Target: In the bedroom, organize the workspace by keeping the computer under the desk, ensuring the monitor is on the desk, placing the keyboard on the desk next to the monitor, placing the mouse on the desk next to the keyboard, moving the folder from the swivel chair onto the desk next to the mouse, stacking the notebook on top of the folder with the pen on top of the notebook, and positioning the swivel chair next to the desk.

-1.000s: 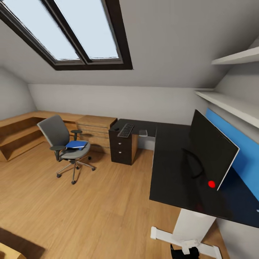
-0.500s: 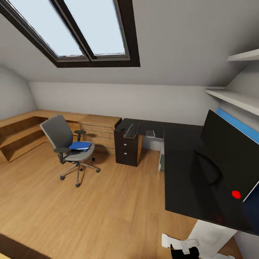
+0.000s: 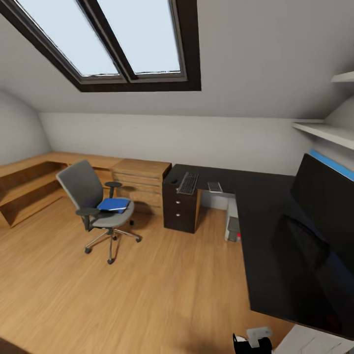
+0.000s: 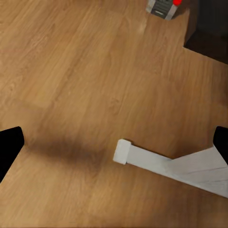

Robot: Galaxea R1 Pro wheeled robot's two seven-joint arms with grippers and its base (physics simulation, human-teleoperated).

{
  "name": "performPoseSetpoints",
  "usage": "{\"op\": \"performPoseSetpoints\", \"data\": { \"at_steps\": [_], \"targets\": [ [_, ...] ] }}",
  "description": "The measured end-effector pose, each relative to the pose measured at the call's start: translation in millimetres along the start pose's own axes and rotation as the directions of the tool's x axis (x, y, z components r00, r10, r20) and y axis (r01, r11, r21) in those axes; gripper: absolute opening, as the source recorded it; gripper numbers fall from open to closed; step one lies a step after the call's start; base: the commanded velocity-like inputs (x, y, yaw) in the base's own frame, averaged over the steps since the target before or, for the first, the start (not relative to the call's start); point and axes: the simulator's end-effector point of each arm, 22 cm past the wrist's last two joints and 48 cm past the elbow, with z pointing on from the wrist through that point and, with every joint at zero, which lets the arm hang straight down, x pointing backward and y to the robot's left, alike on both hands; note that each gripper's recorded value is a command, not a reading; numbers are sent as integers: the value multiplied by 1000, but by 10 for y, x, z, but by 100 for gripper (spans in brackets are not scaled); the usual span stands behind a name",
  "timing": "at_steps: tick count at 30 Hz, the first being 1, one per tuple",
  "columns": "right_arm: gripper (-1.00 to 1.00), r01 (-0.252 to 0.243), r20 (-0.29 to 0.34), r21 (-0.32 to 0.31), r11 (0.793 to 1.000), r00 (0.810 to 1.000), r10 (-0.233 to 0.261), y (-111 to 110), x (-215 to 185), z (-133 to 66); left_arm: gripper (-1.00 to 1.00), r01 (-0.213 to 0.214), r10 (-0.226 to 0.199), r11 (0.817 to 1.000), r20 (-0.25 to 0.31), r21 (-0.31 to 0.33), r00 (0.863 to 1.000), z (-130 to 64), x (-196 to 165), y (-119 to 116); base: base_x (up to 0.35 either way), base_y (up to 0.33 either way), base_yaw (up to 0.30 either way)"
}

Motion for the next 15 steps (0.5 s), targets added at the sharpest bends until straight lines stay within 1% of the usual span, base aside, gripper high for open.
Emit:
{"op": "performPoseSetpoints", "data": {
  "at_steps": [3, 6, 15],
  "targets": [
    [100, -1, 2, -2, 1000, 1000, 1, 10, -10, -2, 100, 0, 0, 1000, 1, 1, 1000, 0, -7, -3, 265, 238, -142],
    [100, -2, 5, -2, 1000, 1000, 2, 9, -24, -3, 100, 1, -1, 1000, 4, 1, 1000, -1, -19, -7, 265, 238, -208],
    [100, -2, 9, -1, 1000, 1000, 2, 6, -41, -5, 100, 3, -3, 1000, 6, -4, 1000, 1, -33, 9, 266, 238, -275]
  ]
}}
